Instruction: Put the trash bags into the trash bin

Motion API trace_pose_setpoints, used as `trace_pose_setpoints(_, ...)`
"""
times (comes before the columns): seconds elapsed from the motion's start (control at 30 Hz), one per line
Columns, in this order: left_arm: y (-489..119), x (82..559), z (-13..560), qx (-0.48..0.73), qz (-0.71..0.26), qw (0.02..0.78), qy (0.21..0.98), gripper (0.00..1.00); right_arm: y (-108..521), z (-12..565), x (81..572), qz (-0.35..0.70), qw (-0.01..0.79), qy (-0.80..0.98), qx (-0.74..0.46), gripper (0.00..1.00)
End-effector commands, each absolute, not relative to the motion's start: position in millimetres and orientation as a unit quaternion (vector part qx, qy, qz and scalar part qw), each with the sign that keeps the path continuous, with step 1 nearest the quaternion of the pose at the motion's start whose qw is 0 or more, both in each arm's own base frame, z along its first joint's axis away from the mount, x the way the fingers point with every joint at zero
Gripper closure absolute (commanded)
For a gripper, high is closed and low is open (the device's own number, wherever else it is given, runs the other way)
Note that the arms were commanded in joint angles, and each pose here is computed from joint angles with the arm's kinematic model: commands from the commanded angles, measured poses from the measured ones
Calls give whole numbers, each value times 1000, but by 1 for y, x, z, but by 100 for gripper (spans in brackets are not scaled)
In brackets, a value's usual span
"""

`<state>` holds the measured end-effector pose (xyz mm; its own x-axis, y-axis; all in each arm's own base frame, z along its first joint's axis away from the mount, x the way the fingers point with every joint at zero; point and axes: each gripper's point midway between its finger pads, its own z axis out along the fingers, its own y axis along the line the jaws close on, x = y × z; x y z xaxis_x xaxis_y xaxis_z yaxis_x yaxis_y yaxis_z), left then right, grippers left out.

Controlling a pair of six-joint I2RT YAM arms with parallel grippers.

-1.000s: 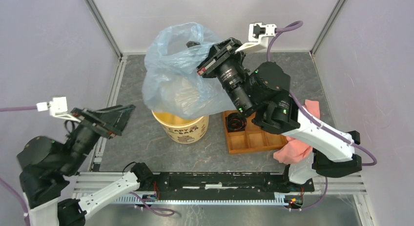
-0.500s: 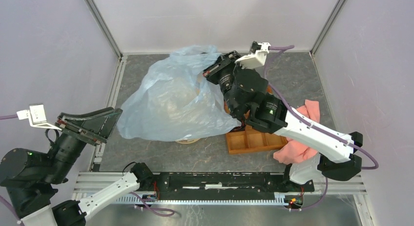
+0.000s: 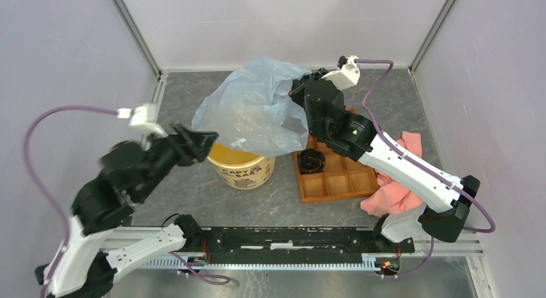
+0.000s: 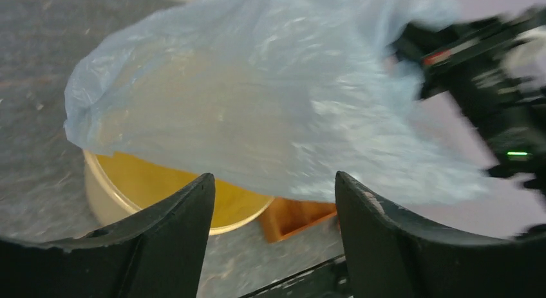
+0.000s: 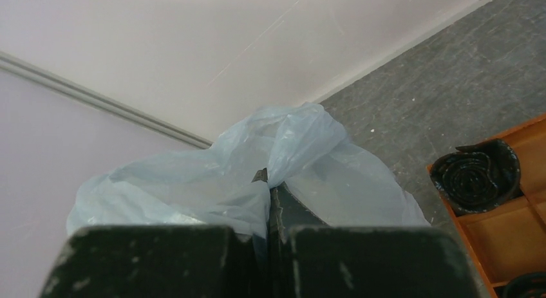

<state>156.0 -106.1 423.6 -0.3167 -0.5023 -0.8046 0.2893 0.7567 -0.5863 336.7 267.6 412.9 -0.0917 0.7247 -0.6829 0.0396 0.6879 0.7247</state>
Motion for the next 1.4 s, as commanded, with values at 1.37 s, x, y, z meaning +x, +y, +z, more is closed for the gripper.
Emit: trace_pose_setpoints(1.37,-103,179,308,-119,-224,502,827,27,468,375,245,427,477,696,-325,99)
